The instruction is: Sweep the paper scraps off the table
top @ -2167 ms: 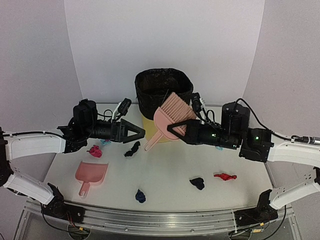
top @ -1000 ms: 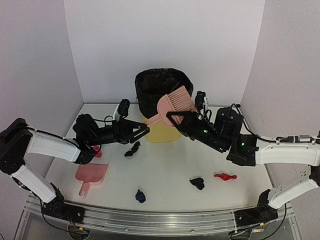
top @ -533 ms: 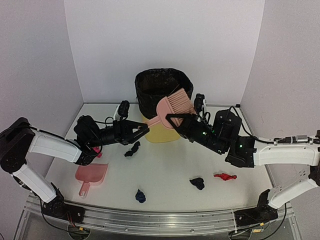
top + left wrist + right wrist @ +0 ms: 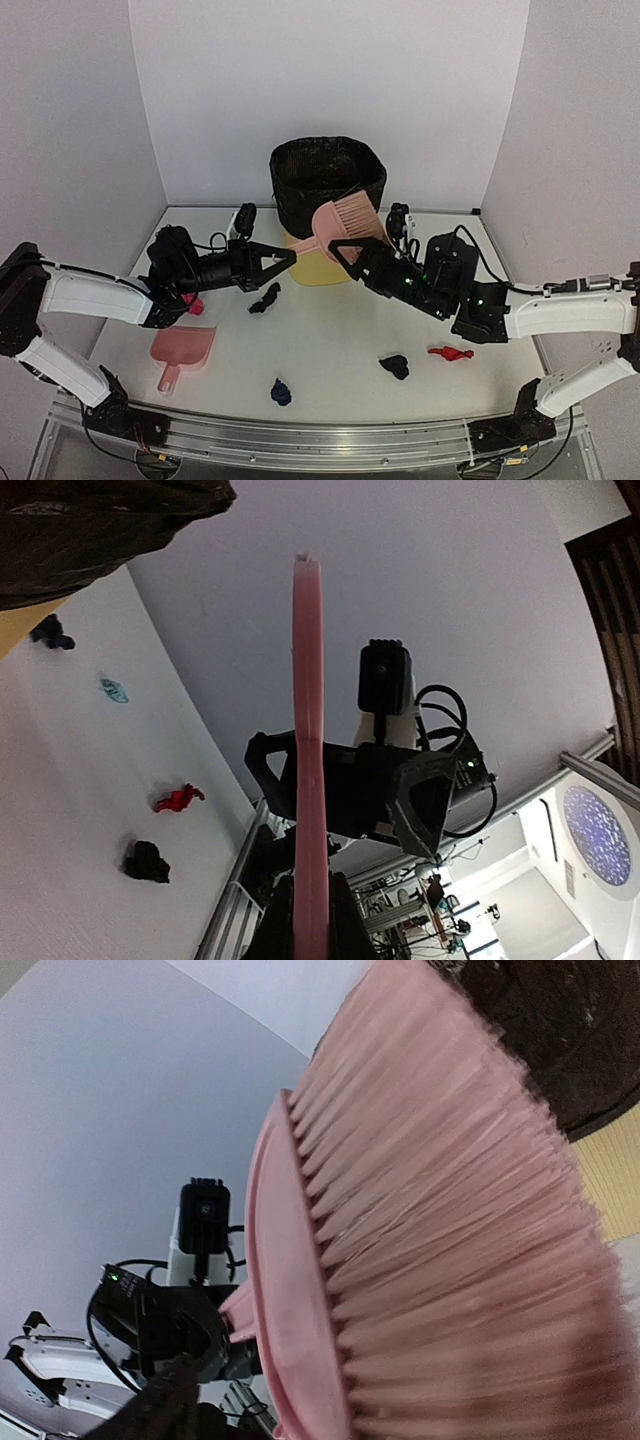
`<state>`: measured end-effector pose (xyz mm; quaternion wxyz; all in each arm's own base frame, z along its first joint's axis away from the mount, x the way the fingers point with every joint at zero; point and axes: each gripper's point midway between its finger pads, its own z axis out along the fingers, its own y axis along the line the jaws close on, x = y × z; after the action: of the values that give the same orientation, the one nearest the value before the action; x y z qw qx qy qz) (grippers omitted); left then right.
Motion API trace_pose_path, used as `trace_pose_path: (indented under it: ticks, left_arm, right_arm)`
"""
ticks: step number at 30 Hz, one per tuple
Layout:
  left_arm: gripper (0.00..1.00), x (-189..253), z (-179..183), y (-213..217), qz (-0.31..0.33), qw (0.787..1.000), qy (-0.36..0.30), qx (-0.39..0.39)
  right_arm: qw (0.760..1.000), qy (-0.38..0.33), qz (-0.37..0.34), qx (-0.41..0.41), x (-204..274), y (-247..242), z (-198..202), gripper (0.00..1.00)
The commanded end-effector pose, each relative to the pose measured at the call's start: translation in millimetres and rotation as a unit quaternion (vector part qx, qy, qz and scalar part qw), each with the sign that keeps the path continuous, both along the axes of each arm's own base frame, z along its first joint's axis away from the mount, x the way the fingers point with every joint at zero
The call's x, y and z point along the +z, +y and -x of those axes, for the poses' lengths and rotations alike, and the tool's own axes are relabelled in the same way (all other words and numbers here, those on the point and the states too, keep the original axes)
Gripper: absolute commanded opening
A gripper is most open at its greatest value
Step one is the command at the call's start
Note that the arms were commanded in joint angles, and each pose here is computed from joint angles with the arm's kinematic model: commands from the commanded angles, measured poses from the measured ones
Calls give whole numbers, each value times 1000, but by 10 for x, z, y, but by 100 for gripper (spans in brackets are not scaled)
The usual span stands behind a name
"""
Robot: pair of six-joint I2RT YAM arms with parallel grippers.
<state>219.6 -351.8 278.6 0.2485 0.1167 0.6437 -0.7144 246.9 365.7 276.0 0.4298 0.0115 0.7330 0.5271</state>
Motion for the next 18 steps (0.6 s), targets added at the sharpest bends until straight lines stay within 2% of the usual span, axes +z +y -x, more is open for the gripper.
trace_pose_path:
  ticks: [1, 4, 6, 12, 15, 18]
  left_arm:
    - [0, -43, -98, 188, -119, 990, -4, 73]
    - [0, -40, -27, 422, -183, 977, 5, 105]
    - [0, -141, 0, 632, -242, 960, 38, 136]
    - [0, -108, 146, 1218, -348, 907, 108, 211]
    - [0, -223, 233, 1543, -414, 860, 162, 250]
    - [0, -295, 256, 1873, -477, 800, 204, 302]
  right_arm:
    - [999, -16, 42, -23, -58, -274, 70, 88]
    - [994, -6, 102, -37, -307, -494, 127, 91]
    - [989, 3, 140, -50, -466, -668, 161, 92]
    - [973, 15, 223, -65, -696, -1043, 280, 93]
    - [969, 11, 242, -51, -732, -1082, 335, 95]
    - [966, 14, 255, -42, -760, -1090, 364, 97]
